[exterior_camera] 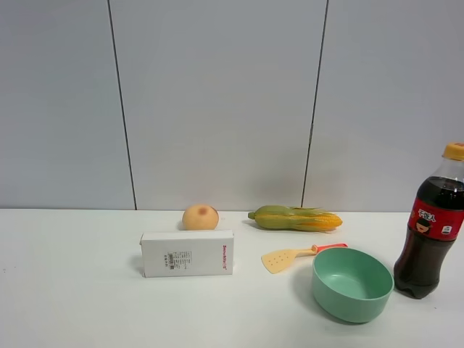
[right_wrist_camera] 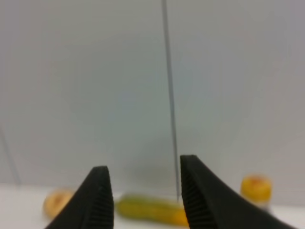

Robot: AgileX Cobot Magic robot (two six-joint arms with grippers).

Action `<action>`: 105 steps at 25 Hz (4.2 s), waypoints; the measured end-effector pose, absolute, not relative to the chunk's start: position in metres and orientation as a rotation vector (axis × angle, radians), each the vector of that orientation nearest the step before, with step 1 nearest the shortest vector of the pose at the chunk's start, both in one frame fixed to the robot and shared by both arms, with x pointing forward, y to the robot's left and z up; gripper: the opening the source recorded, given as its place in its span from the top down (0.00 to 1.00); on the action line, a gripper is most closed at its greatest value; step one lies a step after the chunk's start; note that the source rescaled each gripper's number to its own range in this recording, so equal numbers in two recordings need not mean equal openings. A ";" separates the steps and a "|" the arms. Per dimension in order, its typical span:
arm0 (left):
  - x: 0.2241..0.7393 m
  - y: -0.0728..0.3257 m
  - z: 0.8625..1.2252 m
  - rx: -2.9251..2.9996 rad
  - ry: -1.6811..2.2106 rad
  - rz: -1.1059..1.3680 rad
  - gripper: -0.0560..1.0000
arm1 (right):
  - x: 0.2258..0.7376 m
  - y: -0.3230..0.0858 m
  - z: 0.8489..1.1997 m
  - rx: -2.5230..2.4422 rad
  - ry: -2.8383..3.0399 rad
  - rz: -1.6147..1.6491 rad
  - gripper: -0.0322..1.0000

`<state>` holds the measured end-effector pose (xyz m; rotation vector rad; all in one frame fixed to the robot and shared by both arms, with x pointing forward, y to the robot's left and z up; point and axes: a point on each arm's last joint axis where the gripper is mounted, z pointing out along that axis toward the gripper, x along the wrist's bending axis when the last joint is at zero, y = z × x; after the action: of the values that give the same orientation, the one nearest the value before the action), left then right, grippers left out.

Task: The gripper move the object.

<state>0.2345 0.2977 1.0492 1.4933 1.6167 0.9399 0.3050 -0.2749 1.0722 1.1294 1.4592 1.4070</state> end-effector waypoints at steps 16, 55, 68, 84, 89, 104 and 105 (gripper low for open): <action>0.235 0.298 1.049 1.493 1.617 0.940 0.00 | 0.247 -0.303 1.065 1.479 1.491 1.045 0.97; 0.235 0.298 1.049 1.493 1.617 0.940 0.00 | 0.234 -0.301 1.050 1.565 1.583 1.012 0.25; 0.235 0.298 1.049 1.493 1.617 0.940 0.00 | 0.234 -0.301 1.050 1.565 1.583 1.012 0.21; 0.235 0.298 1.049 1.493 1.617 0.940 0.00 | 0.234 -0.301 1.050 1.565 1.583 1.012 0.20; 0.235 0.298 1.049 1.493 1.617 0.940 0.00 | 0.234 -0.301 1.050 1.565 1.583 1.012 0.20; 0.235 0.298 1.049 1.493 1.617 0.940 0.00 | 0.234 -0.301 1.050 1.565 1.583 1.012 0.20; 0.235 0.298 1.049 1.493 1.617 0.940 0.00 | 0.234 -0.301 1.050 1.565 1.583 1.012 0.20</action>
<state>0.2345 0.2977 1.0492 1.4933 1.6167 0.9399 0.2342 -0.3006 1.0502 1.5647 1.5829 1.0123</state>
